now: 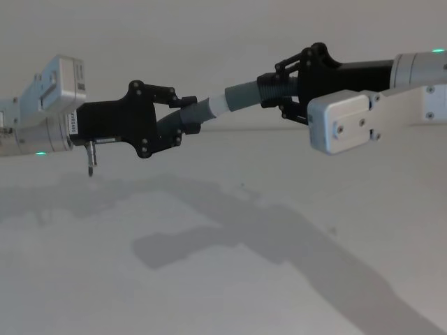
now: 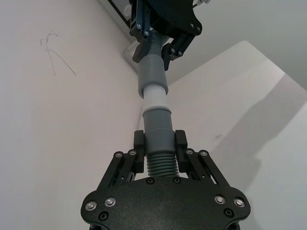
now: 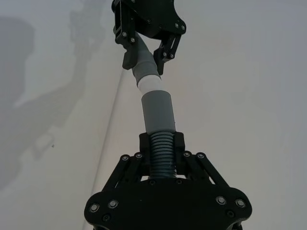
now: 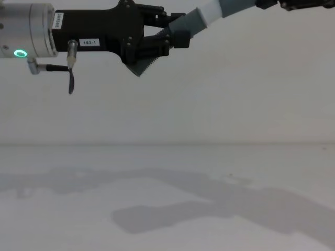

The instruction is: Use both hands to pick up one end of the pipe from the table, align the ends, and insert them.

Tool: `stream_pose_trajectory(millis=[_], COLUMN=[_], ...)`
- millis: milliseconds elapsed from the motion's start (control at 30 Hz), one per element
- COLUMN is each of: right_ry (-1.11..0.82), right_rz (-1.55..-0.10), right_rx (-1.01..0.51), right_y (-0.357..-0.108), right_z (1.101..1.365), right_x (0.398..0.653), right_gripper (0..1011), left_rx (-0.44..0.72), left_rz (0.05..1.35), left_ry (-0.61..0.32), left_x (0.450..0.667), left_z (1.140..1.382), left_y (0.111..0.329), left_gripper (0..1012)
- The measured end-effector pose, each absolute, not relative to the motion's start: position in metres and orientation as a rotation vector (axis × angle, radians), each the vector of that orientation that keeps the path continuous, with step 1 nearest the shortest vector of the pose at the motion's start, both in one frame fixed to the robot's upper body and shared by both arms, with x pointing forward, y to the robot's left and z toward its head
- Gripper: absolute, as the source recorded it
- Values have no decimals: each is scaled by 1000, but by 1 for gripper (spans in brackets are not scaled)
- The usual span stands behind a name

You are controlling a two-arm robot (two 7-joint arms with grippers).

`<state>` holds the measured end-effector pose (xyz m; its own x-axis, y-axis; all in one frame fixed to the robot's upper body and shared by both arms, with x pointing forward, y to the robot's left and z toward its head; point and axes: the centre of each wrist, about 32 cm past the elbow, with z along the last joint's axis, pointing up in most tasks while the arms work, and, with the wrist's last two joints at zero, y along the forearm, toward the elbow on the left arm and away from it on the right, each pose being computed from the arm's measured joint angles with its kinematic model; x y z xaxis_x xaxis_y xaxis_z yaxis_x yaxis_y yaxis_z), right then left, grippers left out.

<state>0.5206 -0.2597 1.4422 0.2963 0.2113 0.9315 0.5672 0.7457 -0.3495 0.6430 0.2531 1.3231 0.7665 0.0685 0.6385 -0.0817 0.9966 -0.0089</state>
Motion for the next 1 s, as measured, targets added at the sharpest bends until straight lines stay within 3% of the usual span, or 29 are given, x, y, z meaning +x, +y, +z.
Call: stream_pose_trajectory(millis=[1000], right_ry=[-1230], right_rz=[-273], right_rx=[-868], right_y=[-250], right_z=[1446], right_x=[512], right_gripper=[252], left_rx=[22], left_rz=[78], left_ry=[-693], left_x=[643], left_z=[1323], left_y=[253], left_gripper=[336])
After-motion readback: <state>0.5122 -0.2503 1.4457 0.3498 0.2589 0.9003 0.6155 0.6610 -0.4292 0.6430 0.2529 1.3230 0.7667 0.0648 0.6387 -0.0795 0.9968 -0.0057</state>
